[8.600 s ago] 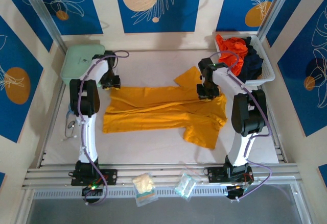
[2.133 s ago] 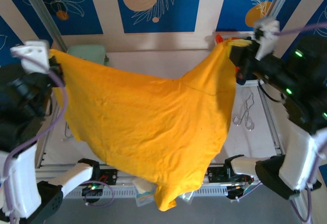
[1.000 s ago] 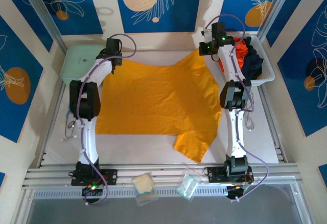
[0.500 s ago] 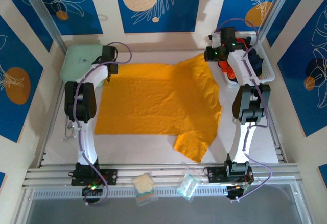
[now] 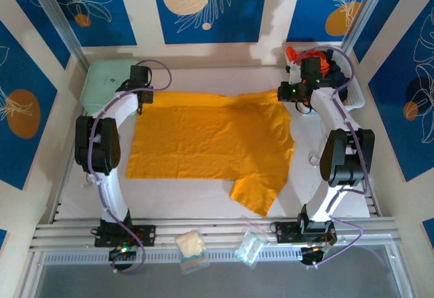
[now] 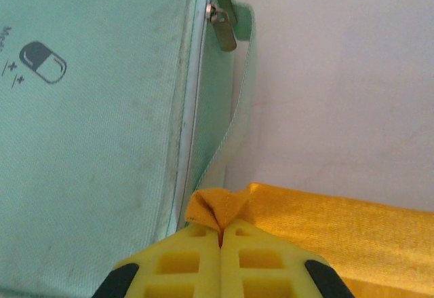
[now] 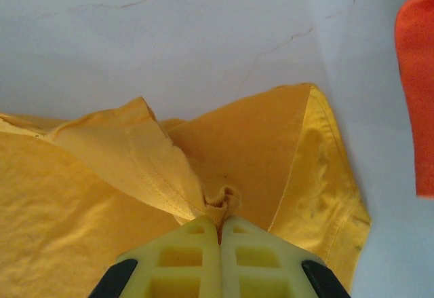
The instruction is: Fold and stack the t-shirts
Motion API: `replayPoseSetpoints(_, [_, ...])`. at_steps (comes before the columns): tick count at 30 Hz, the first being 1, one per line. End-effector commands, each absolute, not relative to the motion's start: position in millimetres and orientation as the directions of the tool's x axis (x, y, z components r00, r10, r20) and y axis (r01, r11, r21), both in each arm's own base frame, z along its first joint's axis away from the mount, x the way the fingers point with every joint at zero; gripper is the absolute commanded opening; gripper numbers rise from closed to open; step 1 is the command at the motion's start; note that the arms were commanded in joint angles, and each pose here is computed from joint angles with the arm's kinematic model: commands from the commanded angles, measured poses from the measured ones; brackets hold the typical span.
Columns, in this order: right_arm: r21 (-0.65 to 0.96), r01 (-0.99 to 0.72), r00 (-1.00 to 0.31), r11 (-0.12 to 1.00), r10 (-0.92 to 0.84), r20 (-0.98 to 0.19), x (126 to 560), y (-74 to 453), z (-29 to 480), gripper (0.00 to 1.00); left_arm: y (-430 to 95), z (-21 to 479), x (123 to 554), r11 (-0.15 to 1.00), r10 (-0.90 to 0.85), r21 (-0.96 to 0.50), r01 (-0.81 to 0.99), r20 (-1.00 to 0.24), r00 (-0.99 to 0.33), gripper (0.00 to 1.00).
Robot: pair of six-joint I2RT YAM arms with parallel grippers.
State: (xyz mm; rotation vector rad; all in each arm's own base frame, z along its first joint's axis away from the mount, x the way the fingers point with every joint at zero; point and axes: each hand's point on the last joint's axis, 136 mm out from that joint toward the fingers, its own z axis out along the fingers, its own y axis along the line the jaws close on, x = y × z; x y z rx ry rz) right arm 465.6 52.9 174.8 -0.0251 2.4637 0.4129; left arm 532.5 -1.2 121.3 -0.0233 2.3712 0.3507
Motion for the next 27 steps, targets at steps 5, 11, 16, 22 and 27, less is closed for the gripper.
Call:
replayPoseSetpoints(5, [0.3, -0.083, -0.814, 0.95, 0.109, -0.57, 436.1, 60.2, 165.6, 0.0, -1.5, 105.7, 510.3, 0.974, 0.029, 0.189, -0.123, -0.645, -0.763, 0.0])
replayPoseSetpoints(11, [0.269, -0.022, -0.874, 0.963, 0.112, -0.474, 411.8, 62.0, 127.5, 0.0, -4.3, 74.8, 489.3, 0.979, -0.02, 0.155, -0.133, -0.575, -0.818, 0.0])
replayPoseSetpoints(16, [0.251, 0.011, -0.914, 0.968, 0.111, -0.391, 395.4, 63.2, 99.9, 0.0, 0.3, 65.5, 477.6, 0.972, -0.043, 0.173, -0.16, -0.538, -0.842, 0.0])
replayPoseSetpoints(22, [0.24, 0.037, -0.944, 0.97, 0.113, -0.311, 380.9, 64.4, 78.2, 0.0, 8.3, 65.8, 468.6, 0.96, -0.051, 0.211, -0.183, -0.514, -0.856, 0.15])
replayPoseSetpoints(27, [0.239, 0.048, -0.97, 0.97, 0.102, -0.219, 365.5, 68.5, 64.5, 0.19, 6.6, 76.7, 463.1, 0.964, -0.056, 0.191, -0.186, -0.536, -0.843, 0.4])
